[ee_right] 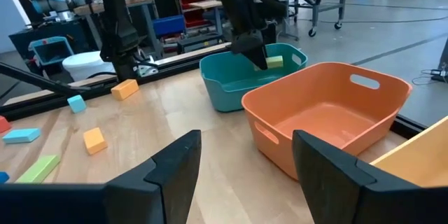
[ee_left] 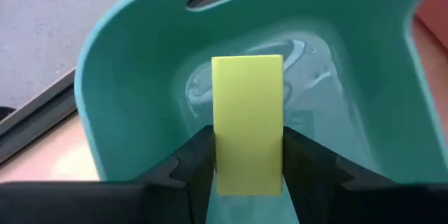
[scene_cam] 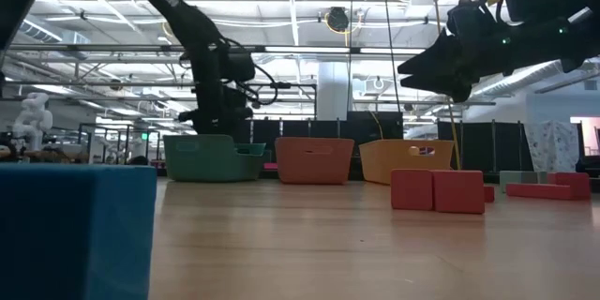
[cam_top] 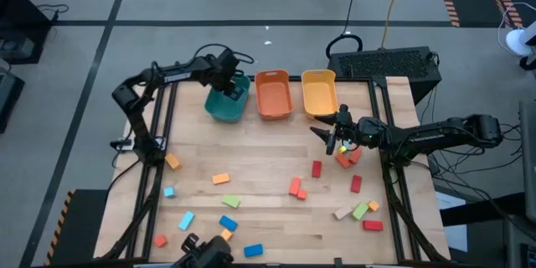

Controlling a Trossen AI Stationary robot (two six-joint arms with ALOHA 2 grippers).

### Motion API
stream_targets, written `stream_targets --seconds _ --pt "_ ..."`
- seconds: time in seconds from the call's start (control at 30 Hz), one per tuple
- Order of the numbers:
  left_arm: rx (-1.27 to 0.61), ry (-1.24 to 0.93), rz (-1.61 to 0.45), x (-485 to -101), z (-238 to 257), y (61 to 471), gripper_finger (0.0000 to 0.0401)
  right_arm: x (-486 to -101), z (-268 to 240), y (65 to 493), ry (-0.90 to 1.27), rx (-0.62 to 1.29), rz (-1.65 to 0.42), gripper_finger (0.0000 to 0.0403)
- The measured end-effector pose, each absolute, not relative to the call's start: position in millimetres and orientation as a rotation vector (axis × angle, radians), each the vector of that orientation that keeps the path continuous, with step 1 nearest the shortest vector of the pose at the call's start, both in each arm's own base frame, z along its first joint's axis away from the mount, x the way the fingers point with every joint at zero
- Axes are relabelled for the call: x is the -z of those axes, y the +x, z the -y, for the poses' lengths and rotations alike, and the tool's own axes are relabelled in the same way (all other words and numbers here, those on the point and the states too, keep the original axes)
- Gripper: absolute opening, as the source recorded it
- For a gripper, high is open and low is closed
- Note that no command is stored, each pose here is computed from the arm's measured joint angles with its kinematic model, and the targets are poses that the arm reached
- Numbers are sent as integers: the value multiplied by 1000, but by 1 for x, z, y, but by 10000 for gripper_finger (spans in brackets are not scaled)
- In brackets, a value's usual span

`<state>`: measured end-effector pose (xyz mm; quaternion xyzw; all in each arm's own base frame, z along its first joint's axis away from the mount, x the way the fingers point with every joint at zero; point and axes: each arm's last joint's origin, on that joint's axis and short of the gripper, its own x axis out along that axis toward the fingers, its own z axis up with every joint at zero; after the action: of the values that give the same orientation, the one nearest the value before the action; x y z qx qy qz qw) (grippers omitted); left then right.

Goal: Sort blocks by size
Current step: Put the green thin rectangular block into the blue bin

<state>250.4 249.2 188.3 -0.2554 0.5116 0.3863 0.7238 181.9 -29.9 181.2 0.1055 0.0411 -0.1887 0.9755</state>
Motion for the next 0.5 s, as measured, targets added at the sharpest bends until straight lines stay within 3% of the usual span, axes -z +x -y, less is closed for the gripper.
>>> stream_targets --seconds 0.5 --pt "-1053 -567 -1117 -190 -268 241 163 -174 30 181 207 388 -156 210"
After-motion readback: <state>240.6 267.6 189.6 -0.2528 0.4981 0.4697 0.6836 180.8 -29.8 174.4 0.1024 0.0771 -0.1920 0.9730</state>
